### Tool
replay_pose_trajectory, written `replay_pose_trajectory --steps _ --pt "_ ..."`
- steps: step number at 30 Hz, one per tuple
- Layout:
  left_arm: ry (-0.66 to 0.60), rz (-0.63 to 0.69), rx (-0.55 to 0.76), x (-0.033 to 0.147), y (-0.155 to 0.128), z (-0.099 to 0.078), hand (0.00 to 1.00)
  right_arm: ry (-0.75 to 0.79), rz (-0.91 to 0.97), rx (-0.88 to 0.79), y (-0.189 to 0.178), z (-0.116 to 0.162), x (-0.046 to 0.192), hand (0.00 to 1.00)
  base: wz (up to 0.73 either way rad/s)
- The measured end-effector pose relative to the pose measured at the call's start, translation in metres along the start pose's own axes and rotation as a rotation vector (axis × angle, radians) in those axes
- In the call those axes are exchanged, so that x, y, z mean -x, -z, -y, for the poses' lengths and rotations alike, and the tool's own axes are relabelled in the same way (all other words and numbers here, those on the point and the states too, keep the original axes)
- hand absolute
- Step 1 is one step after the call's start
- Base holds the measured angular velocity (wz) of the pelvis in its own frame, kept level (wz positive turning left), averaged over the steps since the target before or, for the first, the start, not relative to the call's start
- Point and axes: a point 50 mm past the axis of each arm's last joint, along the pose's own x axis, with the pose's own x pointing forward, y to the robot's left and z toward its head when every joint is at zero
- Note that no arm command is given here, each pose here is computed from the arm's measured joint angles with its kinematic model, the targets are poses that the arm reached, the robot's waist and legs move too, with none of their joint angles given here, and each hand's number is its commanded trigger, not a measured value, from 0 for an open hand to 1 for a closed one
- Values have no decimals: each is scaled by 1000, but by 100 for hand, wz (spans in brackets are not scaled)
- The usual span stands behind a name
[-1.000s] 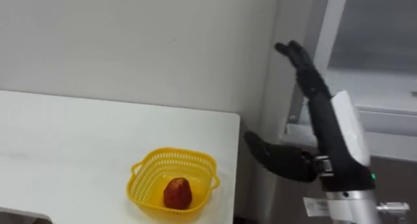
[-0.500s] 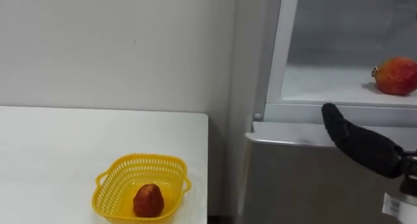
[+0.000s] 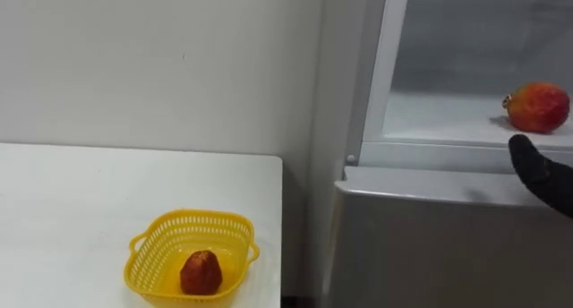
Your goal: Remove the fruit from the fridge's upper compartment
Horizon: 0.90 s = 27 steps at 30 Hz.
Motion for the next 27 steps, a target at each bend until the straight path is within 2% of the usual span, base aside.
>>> replay_pose_trajectory --steps 4,18,24,27 --pt "-11 -14 -9 1 4 -8 0 -33 -32 72 14 -2 -11 0 0" --pt "-17 -23 -13 2 5 -12 0 -137 -107 212 40 -4 -50 0 2" --pt "-31 -36 -23 3 8 -21 0 -214 -185 222 53 -16 -52 0 0" --pt "-49 -25 -30 3 6 -27 0 -213 -211 227 58 -12 -54 0 0"
